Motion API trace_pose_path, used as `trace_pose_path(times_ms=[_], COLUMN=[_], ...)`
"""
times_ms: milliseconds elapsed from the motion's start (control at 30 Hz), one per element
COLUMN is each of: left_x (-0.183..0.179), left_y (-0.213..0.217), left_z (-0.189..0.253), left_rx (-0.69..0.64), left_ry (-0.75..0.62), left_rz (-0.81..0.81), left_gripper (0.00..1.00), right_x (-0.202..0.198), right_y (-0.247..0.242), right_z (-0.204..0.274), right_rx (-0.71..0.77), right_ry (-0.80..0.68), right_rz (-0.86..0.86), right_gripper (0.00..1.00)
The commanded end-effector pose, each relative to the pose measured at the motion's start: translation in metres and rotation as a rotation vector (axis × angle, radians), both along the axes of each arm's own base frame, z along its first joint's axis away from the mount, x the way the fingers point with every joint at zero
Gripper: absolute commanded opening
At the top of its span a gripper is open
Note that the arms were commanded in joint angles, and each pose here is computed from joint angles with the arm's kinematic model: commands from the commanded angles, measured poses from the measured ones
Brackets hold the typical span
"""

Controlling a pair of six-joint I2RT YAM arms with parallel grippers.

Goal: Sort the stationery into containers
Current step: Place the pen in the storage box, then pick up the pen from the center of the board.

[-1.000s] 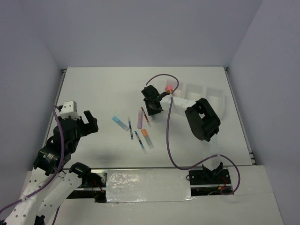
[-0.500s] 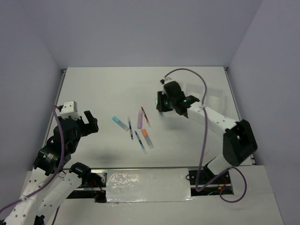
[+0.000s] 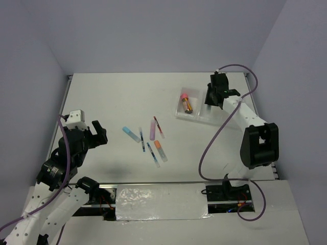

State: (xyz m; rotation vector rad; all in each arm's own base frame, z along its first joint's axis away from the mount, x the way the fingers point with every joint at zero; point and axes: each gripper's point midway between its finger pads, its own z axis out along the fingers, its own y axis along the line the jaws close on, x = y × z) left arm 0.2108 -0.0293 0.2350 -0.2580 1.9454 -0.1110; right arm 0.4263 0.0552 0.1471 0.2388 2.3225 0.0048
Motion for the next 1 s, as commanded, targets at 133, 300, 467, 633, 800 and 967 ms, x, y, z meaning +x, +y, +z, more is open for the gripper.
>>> trace_pose_path(times_ms=[133, 300, 467, 633, 800, 967], left_x=[0.006, 0.006, 0.007, 0.007, 0.006, 0.005], left_y=[-0.006, -0.007, -0.007, -0.005, -0.005, -0.004], left_z=[0.005, 0.003, 0.003, 0.003, 0.003, 0.004], left_rx=[-0.007, -0.004, -0.001, 0.0, -0.002, -0.004], left_ry=[-0.019, -0.011, -0.008, -0.007, -0.009, -0.013], left_rz=[-0.02, -0.026, -0.023, -0.012, -0.008, -0.009], left_gripper=[0.99, 0.99, 0.99, 0.99, 0.99, 0.99], right_x=[0.027, 0.026, -0.004, -0.051, -0.074, -0.112], right_y=[-0.03, -0.004, 0.08, 0.18, 0.236, 0.268], right_z=[0.001, 0.012, 0.03, 0.006, -0.036, -0.06], right_rx=[-0.018, 0.034, 0.09, 0.126, 0.094, 0.06], right_ry=[0.011, -0.028, -0.112, -0.089, 0.048, 0.108], right_rz=[-0.068, -0.011, 0.197, 0.433, 0.504, 0.532], right_gripper=[0.52, 0.92, 0.91, 0.77, 0.66, 0.65])
